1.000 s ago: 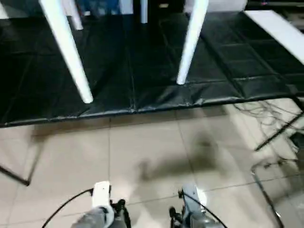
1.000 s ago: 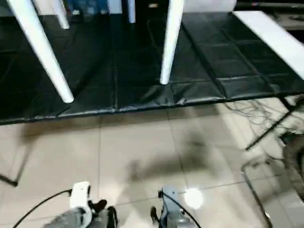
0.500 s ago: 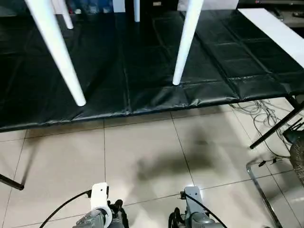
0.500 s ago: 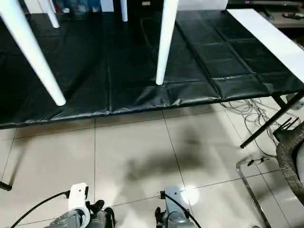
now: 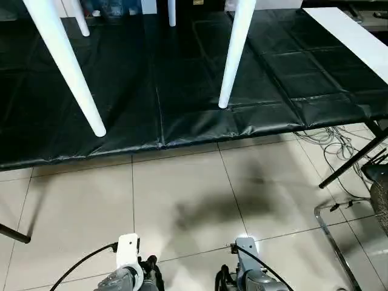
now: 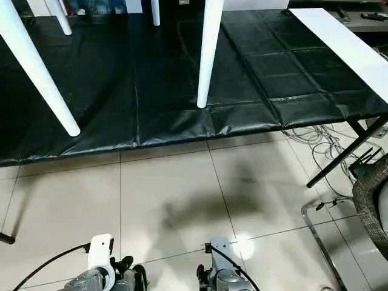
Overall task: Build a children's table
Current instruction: Flip table
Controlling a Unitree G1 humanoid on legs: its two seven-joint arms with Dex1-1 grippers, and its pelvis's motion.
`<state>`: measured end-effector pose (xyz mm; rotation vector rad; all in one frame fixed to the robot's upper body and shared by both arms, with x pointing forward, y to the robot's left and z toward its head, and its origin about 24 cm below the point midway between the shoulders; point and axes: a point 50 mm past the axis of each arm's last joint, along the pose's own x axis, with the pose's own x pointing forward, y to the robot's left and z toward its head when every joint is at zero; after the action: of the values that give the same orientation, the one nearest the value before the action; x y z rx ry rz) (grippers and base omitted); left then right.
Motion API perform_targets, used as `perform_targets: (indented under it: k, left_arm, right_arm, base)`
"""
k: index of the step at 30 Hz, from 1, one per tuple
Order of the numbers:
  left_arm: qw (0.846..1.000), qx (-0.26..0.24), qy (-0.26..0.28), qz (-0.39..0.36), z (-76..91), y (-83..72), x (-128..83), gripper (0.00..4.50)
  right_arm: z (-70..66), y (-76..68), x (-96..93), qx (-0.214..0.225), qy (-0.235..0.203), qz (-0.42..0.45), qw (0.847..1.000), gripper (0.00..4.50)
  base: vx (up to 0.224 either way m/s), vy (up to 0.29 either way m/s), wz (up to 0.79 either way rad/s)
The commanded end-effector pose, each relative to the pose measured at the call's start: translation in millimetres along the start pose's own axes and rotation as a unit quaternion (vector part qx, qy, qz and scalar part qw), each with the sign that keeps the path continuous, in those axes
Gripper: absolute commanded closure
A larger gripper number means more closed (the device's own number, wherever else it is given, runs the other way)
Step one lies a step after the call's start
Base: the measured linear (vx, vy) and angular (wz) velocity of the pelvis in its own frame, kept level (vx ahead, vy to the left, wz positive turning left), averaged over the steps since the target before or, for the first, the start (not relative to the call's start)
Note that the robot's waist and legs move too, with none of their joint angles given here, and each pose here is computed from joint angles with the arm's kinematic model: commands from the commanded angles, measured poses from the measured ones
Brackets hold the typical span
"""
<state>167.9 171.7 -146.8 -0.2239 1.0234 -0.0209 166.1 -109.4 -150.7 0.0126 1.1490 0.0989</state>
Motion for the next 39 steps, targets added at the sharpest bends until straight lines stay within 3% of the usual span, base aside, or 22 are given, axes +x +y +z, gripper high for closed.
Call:
perform_targets:
  k: [1,39]
  left_arm:
    - [0.999,-0.006,0.036,0.006,-19.4,0.7,-2.2,1.57]
    - [0.999,-0.006,0.036,0.006,-19.4,0.7,-2.2,1.57]
  right_arm:
    - [-15.4,-2.3,-0.6,0.009,0.029,-0.004,1.0,0.0]
    - [-15.4,-2.3,-0.6,0.009,0.029,-0.004,1.0,0.0]
  base:
    - [0.0,0.0,0.0]
    - [0.0,0.0,0.0]
